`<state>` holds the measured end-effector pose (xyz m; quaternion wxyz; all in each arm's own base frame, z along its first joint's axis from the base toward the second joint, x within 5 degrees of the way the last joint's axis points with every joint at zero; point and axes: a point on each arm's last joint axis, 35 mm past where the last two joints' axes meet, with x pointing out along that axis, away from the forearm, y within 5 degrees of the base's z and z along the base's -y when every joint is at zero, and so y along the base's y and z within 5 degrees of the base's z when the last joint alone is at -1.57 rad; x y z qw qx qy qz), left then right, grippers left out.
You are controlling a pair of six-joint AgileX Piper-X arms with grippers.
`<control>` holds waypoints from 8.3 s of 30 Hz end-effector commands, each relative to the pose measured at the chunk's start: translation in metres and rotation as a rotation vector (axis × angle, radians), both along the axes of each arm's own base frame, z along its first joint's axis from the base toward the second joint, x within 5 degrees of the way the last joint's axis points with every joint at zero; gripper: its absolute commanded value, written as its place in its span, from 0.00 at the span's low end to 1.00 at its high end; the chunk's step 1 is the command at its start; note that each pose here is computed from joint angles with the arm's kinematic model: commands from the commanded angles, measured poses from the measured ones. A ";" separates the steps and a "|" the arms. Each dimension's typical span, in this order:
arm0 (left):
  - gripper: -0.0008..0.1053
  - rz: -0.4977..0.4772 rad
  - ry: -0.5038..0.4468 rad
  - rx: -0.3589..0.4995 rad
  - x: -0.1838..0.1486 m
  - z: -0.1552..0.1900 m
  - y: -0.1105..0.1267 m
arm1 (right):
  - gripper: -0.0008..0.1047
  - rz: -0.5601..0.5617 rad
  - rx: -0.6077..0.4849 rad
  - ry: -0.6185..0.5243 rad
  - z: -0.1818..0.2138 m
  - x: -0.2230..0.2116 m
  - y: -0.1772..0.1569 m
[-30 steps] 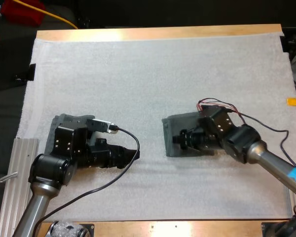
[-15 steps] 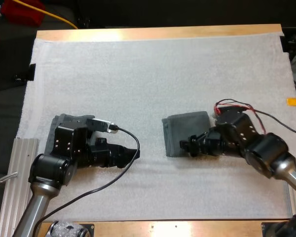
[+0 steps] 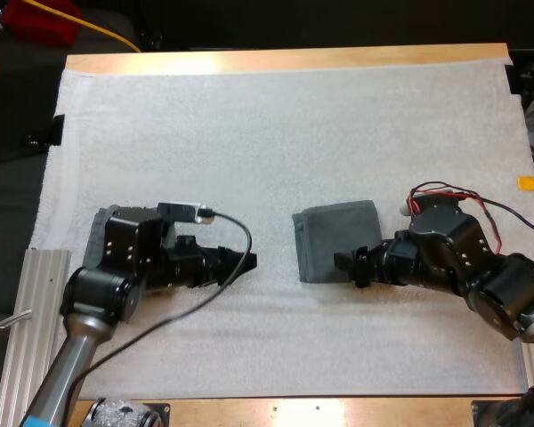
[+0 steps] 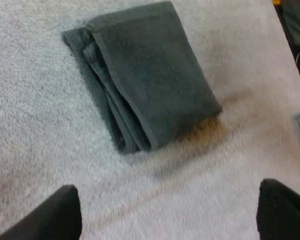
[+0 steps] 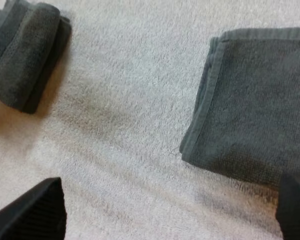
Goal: Pick towel from pile, fold and stack
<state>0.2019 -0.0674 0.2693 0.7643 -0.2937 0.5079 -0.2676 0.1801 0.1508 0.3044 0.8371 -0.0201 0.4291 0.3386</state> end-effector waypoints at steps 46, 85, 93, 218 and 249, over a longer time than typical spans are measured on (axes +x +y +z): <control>0.66 0.040 0.374 -0.074 0.100 -0.140 -0.109 | 0.79 0.001 -0.032 0.021 -0.001 -0.003 -0.004; 0.01 -0.069 0.380 -0.082 0.090 -0.139 -0.134 | 0.79 -0.028 -0.060 0.008 -0.001 -0.003 -0.005; 0.01 -0.164 0.305 -0.126 0.089 -0.115 -0.124 | 0.79 -0.028 -0.060 0.008 -0.001 -0.003 -0.005; 0.66 0.215 0.187 0.747 0.113 -0.051 0.100 | 0.79 0.151 0.284 0.038 0.018 0.001 0.012; 0.66 0.207 0.219 0.756 0.088 -0.021 0.098 | 0.79 0.142 0.289 0.013 0.018 0.003 0.013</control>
